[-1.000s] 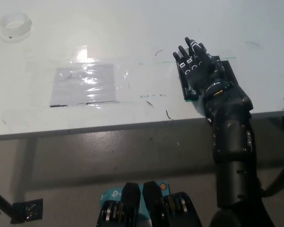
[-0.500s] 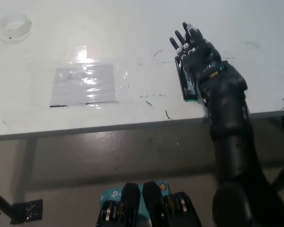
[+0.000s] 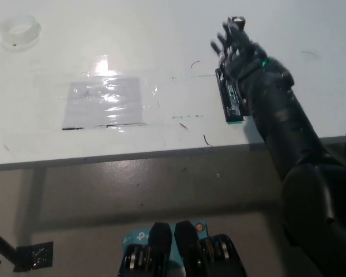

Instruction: A stapler is kept infront of the robot on the black mark on the desk and the robot uses its right hand to lift the top of the stapler to open it

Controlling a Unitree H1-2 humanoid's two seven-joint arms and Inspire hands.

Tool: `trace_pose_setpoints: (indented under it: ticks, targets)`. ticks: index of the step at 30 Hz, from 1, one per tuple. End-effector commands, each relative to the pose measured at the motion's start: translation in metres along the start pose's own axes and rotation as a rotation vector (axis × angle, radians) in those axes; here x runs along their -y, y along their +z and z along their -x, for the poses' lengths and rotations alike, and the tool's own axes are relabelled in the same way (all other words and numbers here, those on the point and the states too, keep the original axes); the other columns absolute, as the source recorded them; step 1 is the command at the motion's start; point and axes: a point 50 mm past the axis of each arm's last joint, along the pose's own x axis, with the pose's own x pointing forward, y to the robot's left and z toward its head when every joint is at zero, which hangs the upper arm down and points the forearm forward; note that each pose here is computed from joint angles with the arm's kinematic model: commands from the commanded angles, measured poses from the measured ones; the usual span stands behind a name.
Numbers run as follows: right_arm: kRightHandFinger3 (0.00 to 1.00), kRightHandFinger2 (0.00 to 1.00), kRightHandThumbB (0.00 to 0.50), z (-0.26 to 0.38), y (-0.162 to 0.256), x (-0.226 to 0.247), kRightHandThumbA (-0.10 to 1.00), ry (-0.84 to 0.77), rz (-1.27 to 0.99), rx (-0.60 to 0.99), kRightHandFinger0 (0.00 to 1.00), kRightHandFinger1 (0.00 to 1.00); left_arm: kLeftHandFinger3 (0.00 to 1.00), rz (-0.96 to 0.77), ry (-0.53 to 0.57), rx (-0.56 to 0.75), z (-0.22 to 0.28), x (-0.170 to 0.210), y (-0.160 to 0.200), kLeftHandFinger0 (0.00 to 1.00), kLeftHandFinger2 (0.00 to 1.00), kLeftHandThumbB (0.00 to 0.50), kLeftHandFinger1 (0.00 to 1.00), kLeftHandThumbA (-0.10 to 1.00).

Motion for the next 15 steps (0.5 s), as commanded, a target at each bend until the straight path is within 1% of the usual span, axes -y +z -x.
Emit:
trace_pose_setpoints:
  ticks: [1, 2, 4, 5, 6, 9, 11, 13, 14, 15]
  targets:
    - [0.88, 0.73, 0.000, 0.005, 0.035, -0.029, 0.43, 0.025, 0.042, 0.138, 0.62, 0.68, 0.80, -0.020, -0.007, 0.045, 0.001, -0.009, 0.007, 0.41, 0.67, 0.122, 0.53, 1.00]
    - [0.88, 0.71, 0.000, 0.004, 0.034, -0.027, 0.43, -0.005, 0.071, 0.141, 0.60, 0.65, 0.80, -0.017, -0.005, 0.041, 0.001, -0.008, 0.008, 0.40, 0.65, 0.128, 0.52, 1.00]
    - [0.88, 0.70, 0.000, 0.004, 0.033, -0.027, 0.43, -0.016, 0.091, 0.145, 0.58, 0.64, 0.80, -0.016, -0.007, 0.041, 0.001, -0.008, 0.008, 0.42, 0.64, 0.127, 0.52, 1.00]
    - [0.87, 0.70, 0.000, 0.004, 0.032, -0.027, 0.44, -0.037, 0.097, 0.139, 0.56, 0.64, 0.79, -0.016, -0.008, 0.043, -0.001, -0.006, 0.008, 0.43, 0.64, 0.127, 0.52, 1.00]
    - [0.87, 0.70, 0.000, 0.005, 0.028, -0.028, 0.44, -0.039, 0.096, 0.133, 0.56, 0.64, 0.79, -0.018, -0.006, 0.043, -0.001, -0.006, 0.007, 0.43, 0.64, 0.121, 0.52, 1.00]
    - [0.87, 0.70, 0.000, 0.005, 0.023, -0.028, 0.45, -0.035, 0.092, 0.132, 0.54, 0.62, 0.78, -0.021, -0.011, 0.041, -0.002, -0.006, 0.008, 0.42, 0.66, 0.129, 0.53, 1.00]
    - [0.89, 0.72, 0.000, 0.006, 0.018, -0.030, 0.44, -0.023, 0.085, 0.120, 0.56, 0.64, 0.79, -0.019, -0.015, 0.042, -0.001, -0.005, 0.008, 0.43, 0.67, 0.135, 0.53, 1.00]
    - [0.89, 0.69, 0.000, 0.007, 0.017, -0.033, 0.42, -0.023, 0.088, 0.120, 0.52, 0.62, 0.77, -0.019, -0.010, 0.045, -0.001, -0.005, 0.008, 0.42, 0.62, 0.141, 0.50, 1.00]
    - [0.88, 0.68, 0.000, 0.007, 0.018, -0.034, 0.42, -0.019, 0.096, 0.123, 0.50, 0.60, 0.77, -0.014, -0.012, 0.043, -0.002, -0.005, 0.008, 0.42, 0.62, 0.156, 0.49, 1.00]
    - [0.90, 0.70, 0.000, 0.007, 0.020, -0.036, 0.42, -0.014, 0.101, 0.126, 0.50, 0.61, 0.78, -0.018, -0.015, 0.044, -0.002, -0.006, 0.007, 0.42, 0.64, 0.152, 0.50, 1.00]
